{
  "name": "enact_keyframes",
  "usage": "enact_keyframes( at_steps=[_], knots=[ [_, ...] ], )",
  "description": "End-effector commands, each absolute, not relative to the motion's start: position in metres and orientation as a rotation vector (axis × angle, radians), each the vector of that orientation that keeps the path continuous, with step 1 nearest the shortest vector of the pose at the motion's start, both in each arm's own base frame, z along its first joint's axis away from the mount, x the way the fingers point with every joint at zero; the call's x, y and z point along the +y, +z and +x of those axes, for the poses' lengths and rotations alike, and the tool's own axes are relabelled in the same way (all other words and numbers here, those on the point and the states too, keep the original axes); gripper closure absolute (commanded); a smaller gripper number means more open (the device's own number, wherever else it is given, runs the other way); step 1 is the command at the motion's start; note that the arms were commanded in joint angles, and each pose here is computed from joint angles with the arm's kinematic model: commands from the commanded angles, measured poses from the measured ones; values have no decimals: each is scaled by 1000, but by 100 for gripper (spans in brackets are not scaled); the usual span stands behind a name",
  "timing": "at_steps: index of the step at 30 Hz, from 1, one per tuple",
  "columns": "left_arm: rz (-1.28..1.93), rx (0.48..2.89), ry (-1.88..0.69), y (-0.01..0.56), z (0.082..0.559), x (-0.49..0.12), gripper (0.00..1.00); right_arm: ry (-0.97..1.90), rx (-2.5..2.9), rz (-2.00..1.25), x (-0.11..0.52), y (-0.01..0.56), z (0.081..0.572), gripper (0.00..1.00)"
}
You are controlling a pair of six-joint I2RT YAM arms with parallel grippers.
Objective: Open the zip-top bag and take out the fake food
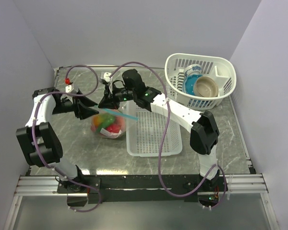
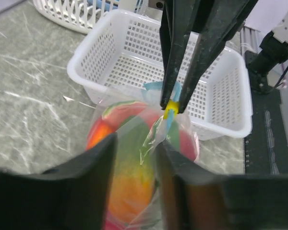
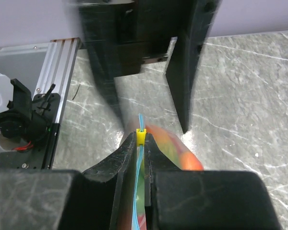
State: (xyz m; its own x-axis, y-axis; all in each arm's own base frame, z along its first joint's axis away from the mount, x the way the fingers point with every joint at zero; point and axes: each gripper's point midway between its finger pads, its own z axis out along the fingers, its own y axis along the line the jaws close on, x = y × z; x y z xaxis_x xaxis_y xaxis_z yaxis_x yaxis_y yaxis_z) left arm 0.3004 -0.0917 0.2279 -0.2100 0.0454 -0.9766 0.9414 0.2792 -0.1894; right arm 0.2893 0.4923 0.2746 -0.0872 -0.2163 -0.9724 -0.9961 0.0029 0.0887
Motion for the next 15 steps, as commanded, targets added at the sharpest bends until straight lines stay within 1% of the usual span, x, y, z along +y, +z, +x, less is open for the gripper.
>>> enact_keyframes(
  at_steps=[1, 2, 3, 6, 8, 15],
  knots=[
    [912, 1404, -1117, 262, 311, -95, 85, 1165, 1323, -1302, 488, 316, 288, 100],
    [919, 1400, -1106, 262, 310, -95, 94, 1165, 1325, -1302, 489, 316, 288, 100],
    [925, 1395, -1102, 262, 309, -96, 99, 1165, 1325, -1302, 489, 315, 289, 100],
    [915, 1373, -1108, 269, 306, -98, 95, 1177, 1326, -1303, 491, 314, 289, 100],
    [916, 1367, -1106, 273, 305, -98, 99, 1181, 1328, -1307, 493, 311, 289, 100],
    [948, 1407, -1045, 281, 299, -91, 99, 1098, 1374, -1291, 483, 298, 303, 100]
  ],
)
